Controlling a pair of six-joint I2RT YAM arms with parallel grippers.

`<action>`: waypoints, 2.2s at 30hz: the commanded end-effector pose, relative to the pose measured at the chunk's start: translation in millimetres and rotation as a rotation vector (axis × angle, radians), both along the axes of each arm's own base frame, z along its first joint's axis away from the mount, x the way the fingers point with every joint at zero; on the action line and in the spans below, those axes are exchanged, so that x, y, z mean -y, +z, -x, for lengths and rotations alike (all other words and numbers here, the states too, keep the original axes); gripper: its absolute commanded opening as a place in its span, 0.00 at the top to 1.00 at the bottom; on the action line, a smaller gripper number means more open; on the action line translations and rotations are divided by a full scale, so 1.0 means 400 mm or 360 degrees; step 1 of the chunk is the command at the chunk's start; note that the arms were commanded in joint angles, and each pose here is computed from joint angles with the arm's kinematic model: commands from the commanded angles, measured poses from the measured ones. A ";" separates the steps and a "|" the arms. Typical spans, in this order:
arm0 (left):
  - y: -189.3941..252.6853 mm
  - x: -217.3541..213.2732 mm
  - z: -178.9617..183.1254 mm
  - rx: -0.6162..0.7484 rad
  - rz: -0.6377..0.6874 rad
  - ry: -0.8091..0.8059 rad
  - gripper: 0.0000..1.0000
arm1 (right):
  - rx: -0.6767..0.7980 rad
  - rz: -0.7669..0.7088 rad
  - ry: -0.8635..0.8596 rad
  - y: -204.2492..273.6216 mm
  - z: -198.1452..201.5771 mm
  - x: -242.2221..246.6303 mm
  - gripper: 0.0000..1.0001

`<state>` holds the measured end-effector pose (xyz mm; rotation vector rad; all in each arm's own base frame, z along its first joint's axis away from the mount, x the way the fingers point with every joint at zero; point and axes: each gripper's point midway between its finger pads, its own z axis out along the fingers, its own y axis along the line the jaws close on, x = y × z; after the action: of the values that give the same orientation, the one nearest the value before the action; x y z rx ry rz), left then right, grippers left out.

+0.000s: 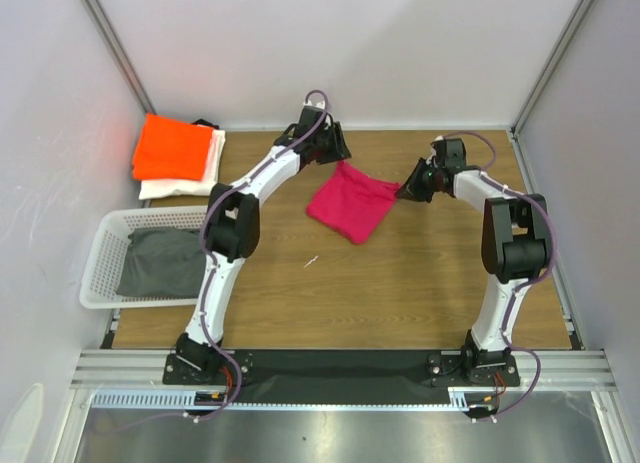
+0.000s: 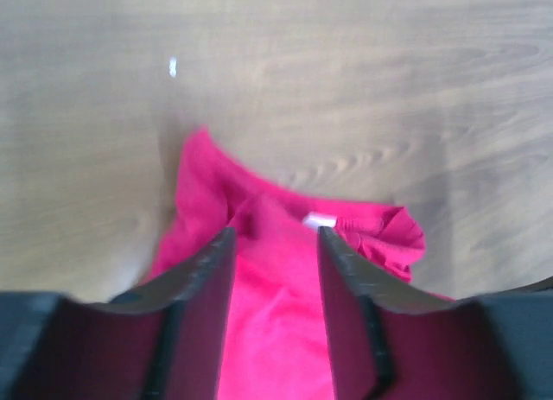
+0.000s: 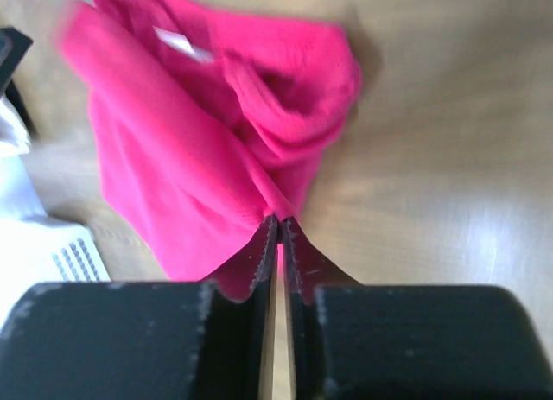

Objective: Fold and stack the t-shirts
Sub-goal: Fold the tshirt

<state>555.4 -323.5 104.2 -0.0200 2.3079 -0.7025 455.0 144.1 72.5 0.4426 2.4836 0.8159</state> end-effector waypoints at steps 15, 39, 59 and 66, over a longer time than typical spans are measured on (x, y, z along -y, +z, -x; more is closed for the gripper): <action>0.258 -0.053 0.038 0.0443 -0.0127 -0.0170 0.18 | 0.0355 0.0066 0.0151 0.200 -0.205 0.056 0.47; 0.065 0.066 -0.018 0.0201 0.0495 -0.0207 0.60 | 0.0263 -0.0105 0.0343 0.000 -0.180 -0.120 0.64; 0.061 -0.004 -0.131 0.0248 0.0515 0.0052 0.56 | 0.0419 -0.0184 0.0230 0.103 -0.316 -0.095 0.57; 0.250 -0.082 -0.067 0.0591 0.0163 -0.0120 0.28 | 0.0357 -0.0011 0.0144 0.203 -0.242 -0.029 0.43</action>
<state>585.8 -307.9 92.5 -0.0486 2.1359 -0.8974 568.2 172.4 108.8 0.2251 2.3212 0.9448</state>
